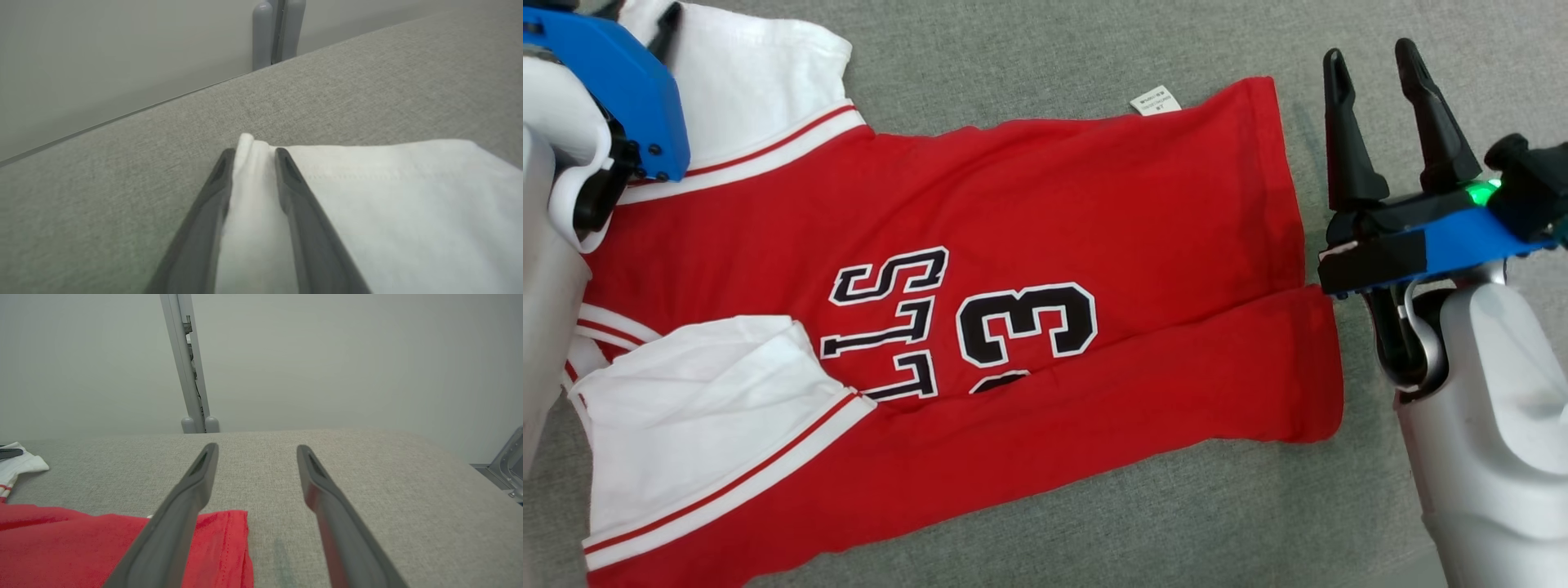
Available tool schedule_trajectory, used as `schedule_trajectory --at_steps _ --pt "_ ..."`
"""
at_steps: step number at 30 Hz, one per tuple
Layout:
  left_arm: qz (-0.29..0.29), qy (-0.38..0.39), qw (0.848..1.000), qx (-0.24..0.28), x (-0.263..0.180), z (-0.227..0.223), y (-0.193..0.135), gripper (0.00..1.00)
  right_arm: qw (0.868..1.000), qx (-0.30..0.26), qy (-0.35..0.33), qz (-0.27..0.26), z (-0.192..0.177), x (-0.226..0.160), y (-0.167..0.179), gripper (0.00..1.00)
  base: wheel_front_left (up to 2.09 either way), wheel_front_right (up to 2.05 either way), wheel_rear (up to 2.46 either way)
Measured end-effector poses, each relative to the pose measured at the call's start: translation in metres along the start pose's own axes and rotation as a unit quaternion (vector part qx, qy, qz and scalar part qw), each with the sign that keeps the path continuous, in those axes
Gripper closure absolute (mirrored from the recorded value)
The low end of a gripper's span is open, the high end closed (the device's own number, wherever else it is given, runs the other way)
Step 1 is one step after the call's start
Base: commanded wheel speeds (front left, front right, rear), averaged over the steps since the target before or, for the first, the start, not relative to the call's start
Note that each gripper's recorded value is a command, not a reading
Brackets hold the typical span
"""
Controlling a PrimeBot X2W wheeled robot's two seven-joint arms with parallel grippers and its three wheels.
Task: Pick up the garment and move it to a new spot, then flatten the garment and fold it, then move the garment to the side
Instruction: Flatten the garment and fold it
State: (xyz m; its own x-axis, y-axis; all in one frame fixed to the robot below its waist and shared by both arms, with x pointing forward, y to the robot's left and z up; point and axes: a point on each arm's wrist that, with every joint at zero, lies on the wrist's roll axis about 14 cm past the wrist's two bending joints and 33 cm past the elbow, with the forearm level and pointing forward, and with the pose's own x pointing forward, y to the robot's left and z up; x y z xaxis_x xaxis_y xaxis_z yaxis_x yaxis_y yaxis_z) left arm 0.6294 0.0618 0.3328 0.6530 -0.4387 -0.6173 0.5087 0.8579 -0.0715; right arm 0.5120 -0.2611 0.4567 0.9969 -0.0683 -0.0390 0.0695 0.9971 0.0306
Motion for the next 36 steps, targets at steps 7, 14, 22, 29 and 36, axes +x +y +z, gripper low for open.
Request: schedule_trajectory --at_steps 7,14,22,29,36 --pt "0.005 -0.049 0.999 0.017 -0.017 0.029 -0.001 1.0 0.997 -0.022 0.071 0.032 -0.009 0.013 0.012 0.0 0.0 0.0 0.0" --pt "0.0 -0.089 0.996 0.023 -0.033 0.046 -0.005 1.0 0.985 -0.036 0.164 0.049 -0.043 0.017 0.019 0.0 0.0 0.0 0.0" --pt "-0.002 -0.109 0.994 0.022 -0.04 0.048 -0.004 1.0 0.967 -0.043 0.246 0.051 -0.087 0.009 0.016 0.0 0.0 0.0 0.0" --pt "-0.001 -0.134 0.991 0.023 -0.05 0.058 -0.004 1.0 0.968 -0.031 0.241 0.059 -0.083 0.015 0.021 1.0 0.0 0.0 0.0" --pt "0.003 -0.189 0.982 0.017 -0.084 0.079 -0.006 1.0 0.985 -0.041 0.16 0.049 -0.041 0.025 0.015 1.0 0.0 0.0 0.0"
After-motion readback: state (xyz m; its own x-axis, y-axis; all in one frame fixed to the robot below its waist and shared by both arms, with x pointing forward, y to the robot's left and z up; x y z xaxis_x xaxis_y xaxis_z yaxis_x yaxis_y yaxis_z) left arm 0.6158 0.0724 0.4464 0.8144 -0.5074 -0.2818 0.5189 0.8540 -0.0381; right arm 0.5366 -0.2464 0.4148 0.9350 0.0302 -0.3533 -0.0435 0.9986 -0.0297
